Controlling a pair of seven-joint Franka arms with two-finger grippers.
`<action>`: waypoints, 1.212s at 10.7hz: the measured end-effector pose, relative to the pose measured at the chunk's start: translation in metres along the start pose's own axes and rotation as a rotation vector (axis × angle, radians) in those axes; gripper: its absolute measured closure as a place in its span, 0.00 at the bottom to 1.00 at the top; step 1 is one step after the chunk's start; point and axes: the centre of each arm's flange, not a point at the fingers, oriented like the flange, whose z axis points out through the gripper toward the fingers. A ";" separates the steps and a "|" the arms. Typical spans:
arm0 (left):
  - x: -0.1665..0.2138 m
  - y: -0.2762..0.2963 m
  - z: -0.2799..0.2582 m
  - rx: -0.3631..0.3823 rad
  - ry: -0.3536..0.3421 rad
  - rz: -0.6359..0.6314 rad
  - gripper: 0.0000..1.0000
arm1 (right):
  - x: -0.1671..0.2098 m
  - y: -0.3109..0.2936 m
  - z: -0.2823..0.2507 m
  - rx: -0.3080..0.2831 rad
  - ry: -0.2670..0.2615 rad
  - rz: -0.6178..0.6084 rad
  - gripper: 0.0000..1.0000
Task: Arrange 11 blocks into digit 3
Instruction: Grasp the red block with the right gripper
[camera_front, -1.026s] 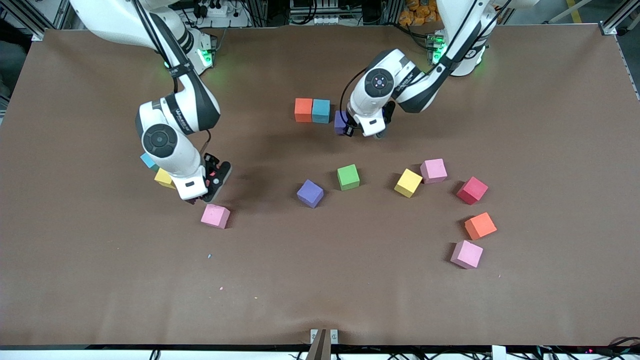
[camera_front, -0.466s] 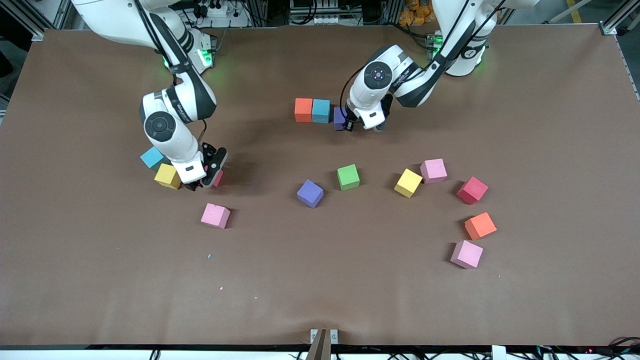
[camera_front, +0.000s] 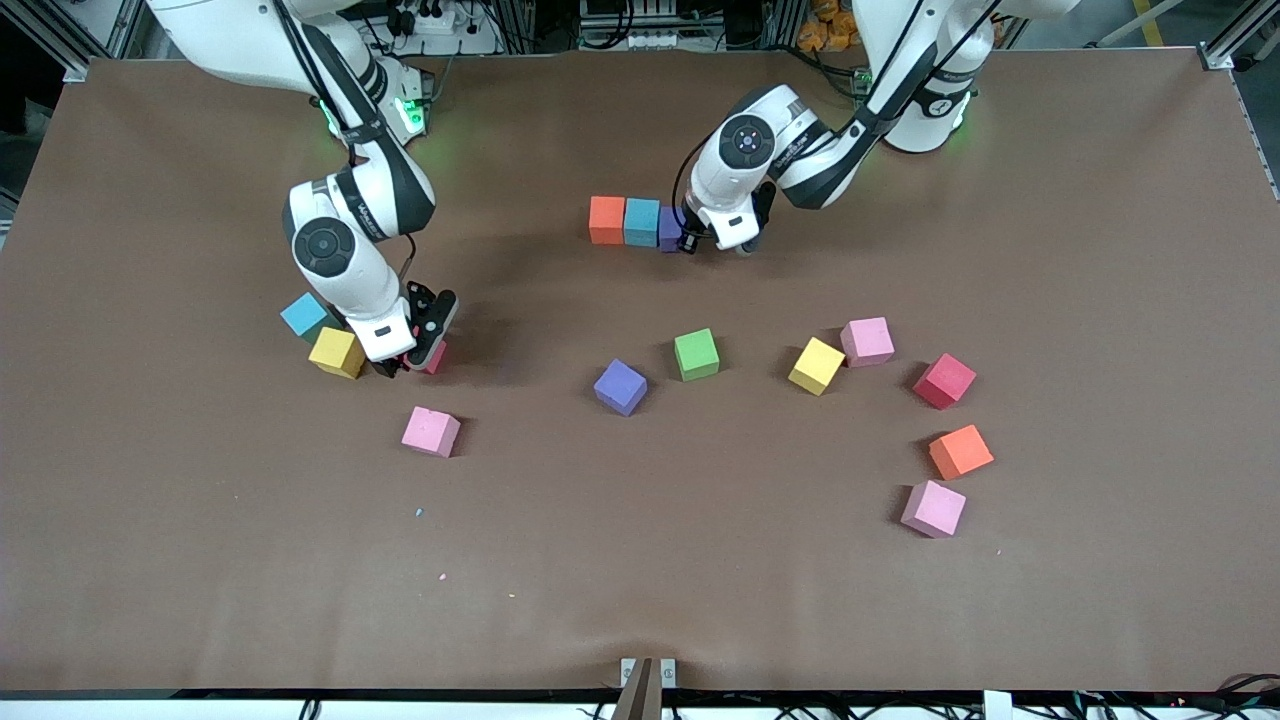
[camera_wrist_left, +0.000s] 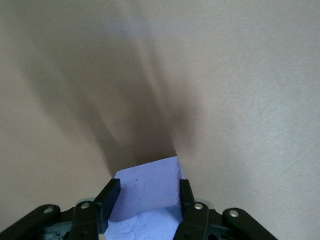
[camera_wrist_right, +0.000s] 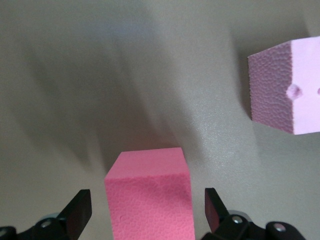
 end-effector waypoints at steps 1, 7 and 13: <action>0.000 -0.002 0.002 0.003 0.001 0.003 0.46 | -0.001 -0.002 0.003 -0.002 0.003 0.000 0.00; 0.001 -0.004 0.005 0.008 0.000 0.002 0.46 | -0.001 -0.003 0.016 -0.011 0.015 -0.002 0.25; 0.000 -0.002 0.004 -0.004 -0.006 0.002 0.48 | 0.050 -0.041 -0.005 -0.017 0.023 0.162 0.45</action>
